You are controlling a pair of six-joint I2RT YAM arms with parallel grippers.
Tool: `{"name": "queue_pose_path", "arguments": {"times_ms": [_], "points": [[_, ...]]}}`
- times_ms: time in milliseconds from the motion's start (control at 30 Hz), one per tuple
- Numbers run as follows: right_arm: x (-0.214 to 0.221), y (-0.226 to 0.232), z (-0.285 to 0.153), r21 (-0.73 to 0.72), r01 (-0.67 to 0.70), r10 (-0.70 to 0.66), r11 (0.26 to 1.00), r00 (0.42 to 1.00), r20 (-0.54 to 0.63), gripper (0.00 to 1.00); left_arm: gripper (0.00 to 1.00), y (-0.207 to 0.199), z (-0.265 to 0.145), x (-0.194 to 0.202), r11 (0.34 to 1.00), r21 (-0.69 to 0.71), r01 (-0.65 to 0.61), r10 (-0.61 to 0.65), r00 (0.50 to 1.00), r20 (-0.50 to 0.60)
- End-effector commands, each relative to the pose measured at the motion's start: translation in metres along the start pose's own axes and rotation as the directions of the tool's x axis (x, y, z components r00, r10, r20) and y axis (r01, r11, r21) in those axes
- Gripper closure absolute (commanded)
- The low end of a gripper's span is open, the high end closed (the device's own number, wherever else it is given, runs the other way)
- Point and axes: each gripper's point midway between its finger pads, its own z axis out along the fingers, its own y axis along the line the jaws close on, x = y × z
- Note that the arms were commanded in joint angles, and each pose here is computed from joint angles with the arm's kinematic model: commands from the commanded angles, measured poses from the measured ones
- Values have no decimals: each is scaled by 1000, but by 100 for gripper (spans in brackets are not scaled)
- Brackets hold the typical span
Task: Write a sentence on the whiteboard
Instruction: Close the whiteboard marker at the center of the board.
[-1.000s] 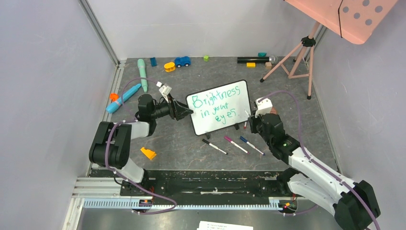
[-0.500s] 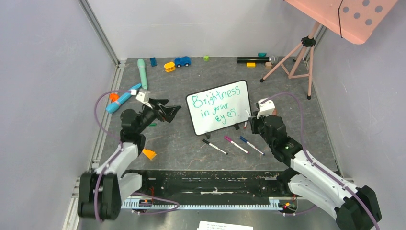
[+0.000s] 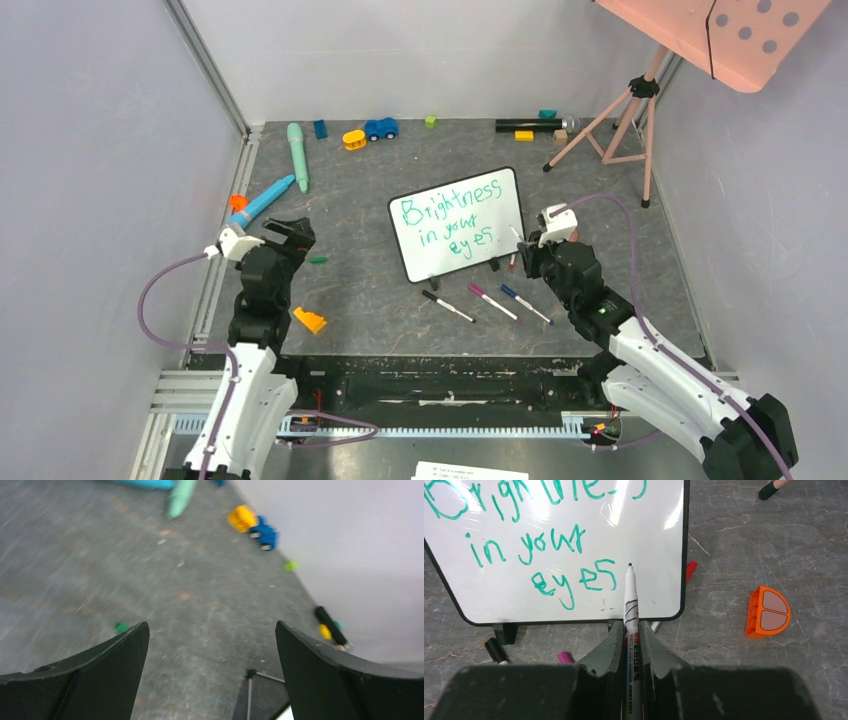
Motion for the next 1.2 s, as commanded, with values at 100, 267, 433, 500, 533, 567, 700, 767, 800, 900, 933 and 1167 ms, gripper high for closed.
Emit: {"name": "queue_pose_path", "arguments": {"times_ms": [100, 267, 433, 500, 533, 567, 700, 767, 800, 900, 933, 1167], "points": [[-30, 7, -9, -43, -47, 51, 998, 994, 93, 100, 0, 57, -2, 12, 891, -397, 219, -235, 972, 9], [-36, 4, -10, -27, -35, 38, 999, 995, 97, 100, 0, 61, 3, 32, 768, -562, 306, -391, 920, -35], [-43, 6, -10, -35, -33, 36, 999, 994, 105, 100, 0, 54, 20, 71, 661, -692, 291, -524, 839, -147], [-44, 6, -10, -34, -32, 35, 999, 994, 102, 100, 1, 51, 27, 84, 645, -720, 257, -546, 814, -198], [-45, 6, -10, -32, -32, 35, 999, 994, 102, 100, 2, 52, 28, 90, 630, -740, 234, -554, 804, -217], [-45, 6, -10, -34, -32, 36, 999, 994, 104, 100, 4, 51, 30, 92, 624, -749, 222, -558, 798, -228], [-42, 6, -9, -34, -32, 35, 999, 995, 97, 100, 14, 60, 30, 89, 566, -789, 238, -566, 808, -162], [-42, 6, -9, -36, -35, 38, 999, 994, 100, 100, 18, 65, 29, 83, 537, -794, 285, -572, 815, -94], [-42, 7, -9, -37, -36, 40, 999, 994, 104, 100, 19, 66, 30, 80, 527, -792, 307, -571, 819, -63], [-42, 6, -10, -39, -41, 45, 998, 992, 119, 100, 25, 72, 31, 78, 505, -799, 327, -565, 825, -20], [-41, 6, -10, -37, -41, 45, 998, 992, 118, 100, 27, 73, 32, 79, 498, -803, 327, -567, 823, -17], [-43, 5, -11, -32, -38, 42, 999, 990, 132, 100, 38, 93, 40, 97, 416, -855, 309, -617, 787, -16]]}}
